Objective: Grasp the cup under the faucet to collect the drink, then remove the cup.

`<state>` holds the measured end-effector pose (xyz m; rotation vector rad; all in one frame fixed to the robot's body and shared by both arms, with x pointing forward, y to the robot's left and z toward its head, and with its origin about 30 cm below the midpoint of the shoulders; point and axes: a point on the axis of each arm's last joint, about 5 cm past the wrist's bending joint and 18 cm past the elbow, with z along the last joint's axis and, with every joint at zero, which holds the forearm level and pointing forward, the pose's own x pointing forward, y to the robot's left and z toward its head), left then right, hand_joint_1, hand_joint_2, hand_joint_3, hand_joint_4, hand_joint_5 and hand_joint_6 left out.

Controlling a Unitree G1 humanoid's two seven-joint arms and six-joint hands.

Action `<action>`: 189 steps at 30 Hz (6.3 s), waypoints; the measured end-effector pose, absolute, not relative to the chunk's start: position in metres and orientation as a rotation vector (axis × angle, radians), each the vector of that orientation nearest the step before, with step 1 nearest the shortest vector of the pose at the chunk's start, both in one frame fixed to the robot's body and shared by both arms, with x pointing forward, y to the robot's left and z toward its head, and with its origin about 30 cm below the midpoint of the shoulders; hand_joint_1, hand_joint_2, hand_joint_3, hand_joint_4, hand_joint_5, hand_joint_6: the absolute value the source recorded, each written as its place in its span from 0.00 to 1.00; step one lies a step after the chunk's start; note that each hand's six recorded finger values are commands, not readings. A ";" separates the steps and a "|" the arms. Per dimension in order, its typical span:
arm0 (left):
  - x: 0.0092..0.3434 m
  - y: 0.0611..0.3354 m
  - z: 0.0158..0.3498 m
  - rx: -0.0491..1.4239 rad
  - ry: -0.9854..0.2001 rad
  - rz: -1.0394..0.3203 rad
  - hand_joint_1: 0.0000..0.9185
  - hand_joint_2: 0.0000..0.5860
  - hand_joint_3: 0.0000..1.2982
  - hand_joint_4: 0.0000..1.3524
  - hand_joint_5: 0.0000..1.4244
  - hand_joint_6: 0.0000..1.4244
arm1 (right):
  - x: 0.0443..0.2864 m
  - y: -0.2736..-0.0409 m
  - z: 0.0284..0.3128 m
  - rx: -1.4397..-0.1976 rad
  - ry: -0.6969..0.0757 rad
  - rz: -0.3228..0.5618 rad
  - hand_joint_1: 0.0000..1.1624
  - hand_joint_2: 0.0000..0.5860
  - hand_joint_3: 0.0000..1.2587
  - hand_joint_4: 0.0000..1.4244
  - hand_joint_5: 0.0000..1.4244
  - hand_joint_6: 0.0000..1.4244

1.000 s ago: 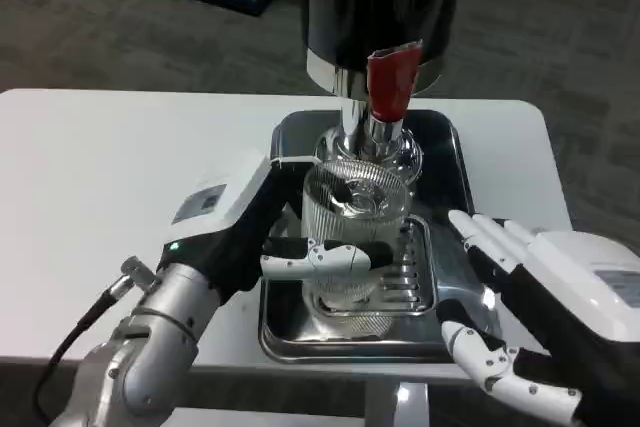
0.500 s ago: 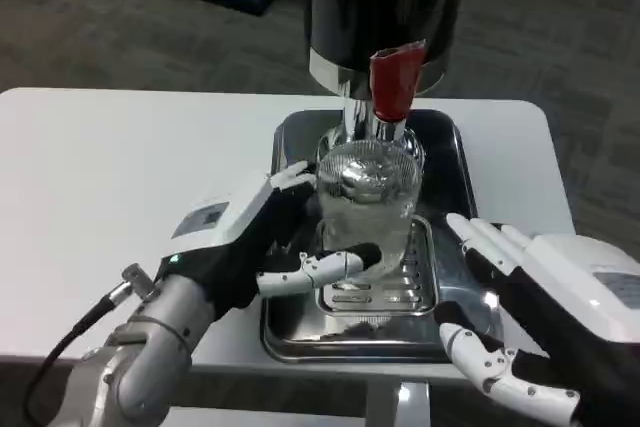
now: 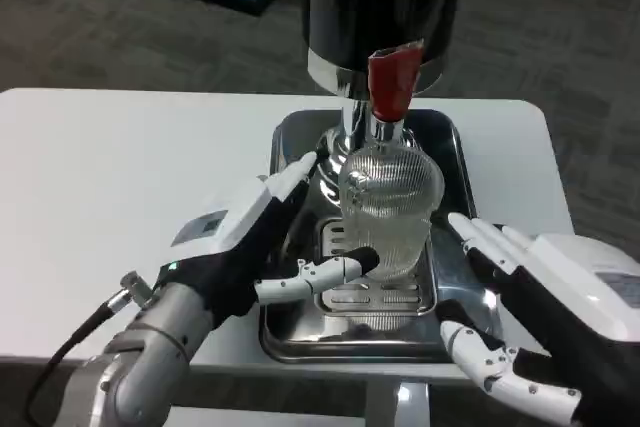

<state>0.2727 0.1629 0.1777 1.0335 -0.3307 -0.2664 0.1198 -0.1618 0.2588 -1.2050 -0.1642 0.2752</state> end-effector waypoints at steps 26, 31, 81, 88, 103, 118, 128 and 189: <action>0.252 0.176 0.180 0.923 -0.304 -0.211 0.16 0.12 0.00 0.00 0.00 0.00 | 0.120 -0.162 0.258 -1.173 -0.150 0.276 0.12 0.95 0.00 0.00 0.00 0.00; 0.239 0.180 0.189 0.852 -0.347 -0.206 0.15 0.11 0.00 0.00 0.01 0.00 | 0.121 -0.163 0.259 -1.166 -0.141 0.267 0.12 0.95 0.00 0.00 0.00 0.00; 0.249 0.168 0.271 0.323 -0.600 -0.495 0.12 0.10 0.13 0.11 0.13 0.14 | 0.121 -0.167 0.257 -1.130 -0.113 0.244 0.12 0.96 0.00 0.00 0.00 0.00; 0.255 0.166 0.270 0.316 -0.594 -0.514 0.12 0.10 0.13 0.10 0.13 0.14 | 0.121 -0.167 0.257 -1.121 -0.114 0.242 0.12 0.96 0.00 0.00 0.00 0.00; 0.264 0.158 0.272 0.329 -0.596 -0.573 0.12 0.12 0.13 0.12 0.13 0.13 | 0.121 -0.168 0.257 -1.116 -0.114 0.242 0.12 0.96 0.00 0.00 0.00 0.00; 0.267 0.155 0.283 0.518 -0.624 -0.653 0.01 0.10 0.14 0.12 0.13 0.11 | 0.121 -0.170 0.257 -1.112 -0.114 0.234 0.12 0.96 0.00 0.00 0.00 0.00; 0.263 0.161 0.295 0.772 -0.672 -0.665 0.00 0.10 0.19 0.11 0.09 0.03 | 0.121 -0.168 0.256 -1.102 -0.119 0.244 0.12 0.96 0.00 0.00 0.00 0.00; 0.255 0.175 0.304 0.977 -0.725 -0.639 0.00 0.11 0.25 0.15 0.09 0.00 | 0.124 -0.176 0.254 -0.950 -0.047 0.160 0.16 0.90 0.00 0.00 0.00 0.00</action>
